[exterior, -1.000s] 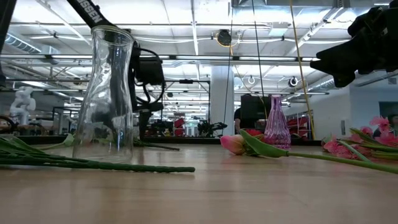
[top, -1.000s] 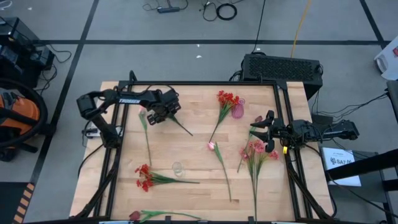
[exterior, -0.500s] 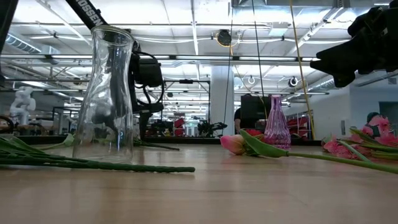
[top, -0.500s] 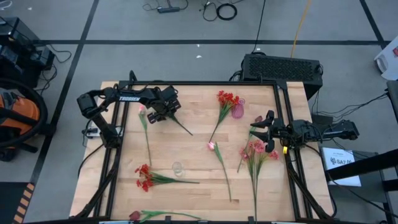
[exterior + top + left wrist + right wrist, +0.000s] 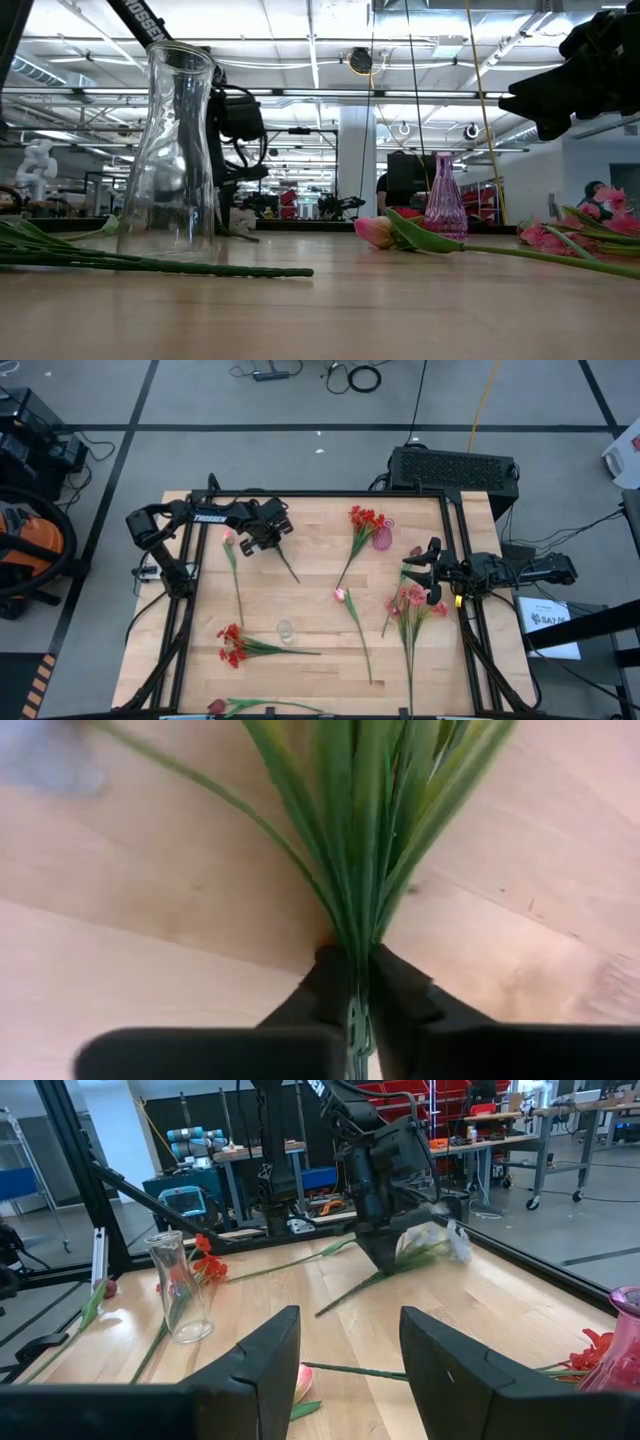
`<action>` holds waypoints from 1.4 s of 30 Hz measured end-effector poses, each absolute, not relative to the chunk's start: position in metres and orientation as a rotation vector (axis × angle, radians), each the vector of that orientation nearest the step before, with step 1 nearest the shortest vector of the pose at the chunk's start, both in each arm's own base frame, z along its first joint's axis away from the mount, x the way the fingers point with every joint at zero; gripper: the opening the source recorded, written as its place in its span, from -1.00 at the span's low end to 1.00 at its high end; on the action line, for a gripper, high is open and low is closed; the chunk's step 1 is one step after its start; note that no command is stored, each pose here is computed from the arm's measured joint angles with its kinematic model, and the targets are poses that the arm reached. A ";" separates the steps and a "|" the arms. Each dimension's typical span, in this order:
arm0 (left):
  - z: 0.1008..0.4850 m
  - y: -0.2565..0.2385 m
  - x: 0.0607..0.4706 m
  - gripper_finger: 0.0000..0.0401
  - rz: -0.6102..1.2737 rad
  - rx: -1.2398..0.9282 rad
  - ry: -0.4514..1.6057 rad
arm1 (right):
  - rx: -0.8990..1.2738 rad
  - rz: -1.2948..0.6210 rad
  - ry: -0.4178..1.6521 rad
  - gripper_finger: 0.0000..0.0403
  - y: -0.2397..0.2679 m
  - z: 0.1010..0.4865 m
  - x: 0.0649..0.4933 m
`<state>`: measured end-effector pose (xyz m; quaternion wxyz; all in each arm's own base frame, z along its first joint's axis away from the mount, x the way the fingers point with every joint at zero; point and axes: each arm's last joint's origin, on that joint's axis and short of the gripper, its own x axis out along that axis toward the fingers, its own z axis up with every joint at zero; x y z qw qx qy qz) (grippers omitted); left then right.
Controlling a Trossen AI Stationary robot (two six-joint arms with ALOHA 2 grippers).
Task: Sort flowers into vase by color
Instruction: Put the white flowers into the transparent vase
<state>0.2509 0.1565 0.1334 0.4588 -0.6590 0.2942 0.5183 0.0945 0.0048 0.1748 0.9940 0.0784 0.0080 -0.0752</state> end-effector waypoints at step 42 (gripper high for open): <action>0.350 0.052 0.292 -0.94 0.254 -0.153 0.106 | 0.157 -0.151 0.016 -0.18 0.005 0.175 0.095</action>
